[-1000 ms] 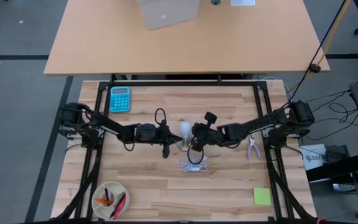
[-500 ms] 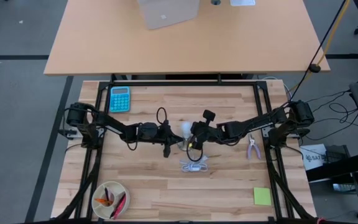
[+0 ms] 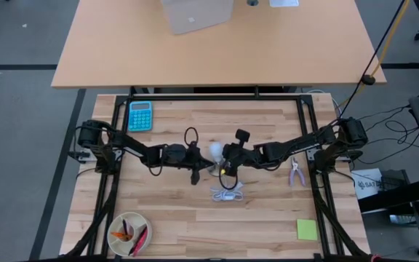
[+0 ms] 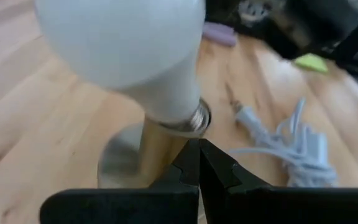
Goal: Screw lightbulb
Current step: Insert the light bulb into the lamp
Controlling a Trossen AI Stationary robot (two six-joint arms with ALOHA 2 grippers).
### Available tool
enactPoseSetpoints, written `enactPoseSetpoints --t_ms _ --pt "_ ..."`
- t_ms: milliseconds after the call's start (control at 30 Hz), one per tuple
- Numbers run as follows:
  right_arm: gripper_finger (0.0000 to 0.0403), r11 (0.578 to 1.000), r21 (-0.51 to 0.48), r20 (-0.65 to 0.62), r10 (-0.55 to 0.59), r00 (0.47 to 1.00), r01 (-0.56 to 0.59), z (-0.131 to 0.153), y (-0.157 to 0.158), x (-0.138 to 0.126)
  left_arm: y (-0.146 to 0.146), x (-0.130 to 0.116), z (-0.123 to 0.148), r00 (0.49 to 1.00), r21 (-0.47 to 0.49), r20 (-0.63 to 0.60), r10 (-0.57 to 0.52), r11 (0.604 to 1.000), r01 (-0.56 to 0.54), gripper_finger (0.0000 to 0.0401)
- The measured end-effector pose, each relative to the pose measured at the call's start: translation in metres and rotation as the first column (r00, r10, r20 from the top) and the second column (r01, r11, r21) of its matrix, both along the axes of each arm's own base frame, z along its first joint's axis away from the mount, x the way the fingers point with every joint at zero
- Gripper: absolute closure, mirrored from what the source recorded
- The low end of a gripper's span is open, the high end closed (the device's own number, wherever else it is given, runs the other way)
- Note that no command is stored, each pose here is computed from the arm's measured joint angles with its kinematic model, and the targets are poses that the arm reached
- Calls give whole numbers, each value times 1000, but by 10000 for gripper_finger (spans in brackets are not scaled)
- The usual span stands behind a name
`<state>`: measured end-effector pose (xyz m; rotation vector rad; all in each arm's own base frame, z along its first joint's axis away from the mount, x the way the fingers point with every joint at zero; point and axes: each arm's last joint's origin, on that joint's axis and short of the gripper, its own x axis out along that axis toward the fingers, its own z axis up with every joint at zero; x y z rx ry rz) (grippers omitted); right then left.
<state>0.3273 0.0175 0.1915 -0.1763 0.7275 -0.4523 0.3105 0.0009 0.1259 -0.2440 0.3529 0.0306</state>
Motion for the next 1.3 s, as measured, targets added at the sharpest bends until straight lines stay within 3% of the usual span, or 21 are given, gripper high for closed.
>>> enactPoseSetpoints --t_ms 500,700,1300 --pt "403 1000 16 -2 22 1000 -22 0 -1 1 20 0 4 981 27 44 187 982 -188 401" --pt "403 1000 14 -2 25 1000 -25 0 0 1 19 2 10 976 25 115 186 981 -190 401" --pt "403 999 3 -6 41 999 -41 0 2 1 11 3 11 983 74 121 135 987 -145 401"
